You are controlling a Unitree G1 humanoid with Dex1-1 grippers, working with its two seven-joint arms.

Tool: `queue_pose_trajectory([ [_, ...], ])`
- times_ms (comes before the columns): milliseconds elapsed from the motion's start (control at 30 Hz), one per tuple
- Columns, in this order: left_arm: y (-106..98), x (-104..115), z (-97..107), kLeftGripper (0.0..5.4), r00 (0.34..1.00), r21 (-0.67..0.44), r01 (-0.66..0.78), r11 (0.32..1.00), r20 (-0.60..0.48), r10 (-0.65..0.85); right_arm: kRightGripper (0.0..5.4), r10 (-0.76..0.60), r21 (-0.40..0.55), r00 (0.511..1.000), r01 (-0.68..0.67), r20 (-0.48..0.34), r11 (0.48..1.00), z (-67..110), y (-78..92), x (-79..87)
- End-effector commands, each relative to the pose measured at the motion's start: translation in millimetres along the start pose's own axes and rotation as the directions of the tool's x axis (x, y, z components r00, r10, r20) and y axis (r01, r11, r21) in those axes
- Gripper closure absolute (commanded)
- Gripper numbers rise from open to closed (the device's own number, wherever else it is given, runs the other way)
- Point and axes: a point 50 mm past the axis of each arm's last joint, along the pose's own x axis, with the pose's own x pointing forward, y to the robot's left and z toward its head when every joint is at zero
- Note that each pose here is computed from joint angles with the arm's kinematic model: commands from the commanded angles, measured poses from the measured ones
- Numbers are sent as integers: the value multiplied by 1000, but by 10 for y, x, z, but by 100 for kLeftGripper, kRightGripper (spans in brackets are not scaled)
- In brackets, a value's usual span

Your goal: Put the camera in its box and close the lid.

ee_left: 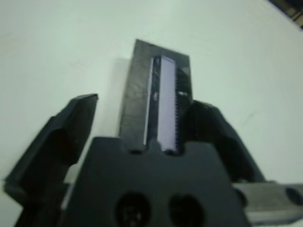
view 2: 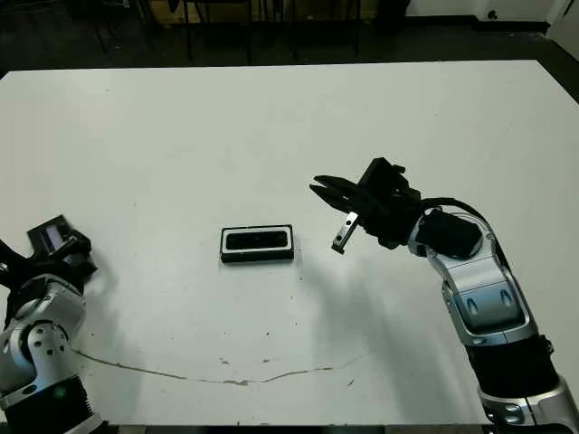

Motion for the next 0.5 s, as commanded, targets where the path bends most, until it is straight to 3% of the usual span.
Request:
queue_pose_trajectory([
  [33,120,-8,-304,159,986,94,30,995,-165,-14,540,7,4,1000,-7,-24,1000,-51,-1,-37],
  [233,225,-18,-319,251,976,214,108,971,-207,-63,540,9,2,1000,-9,-14,1000,-43,-1,-30],
  [333,244,-17,-356,254,957,293,194,936,-268,-114,540,9,8,1000,-9,-14,1000,-42,5,-23],
  [500,213,-39,-391,257,950,385,266,884,-262,-172,540,7,16,1000,-7,-28,1000,-42,19,-21],
])
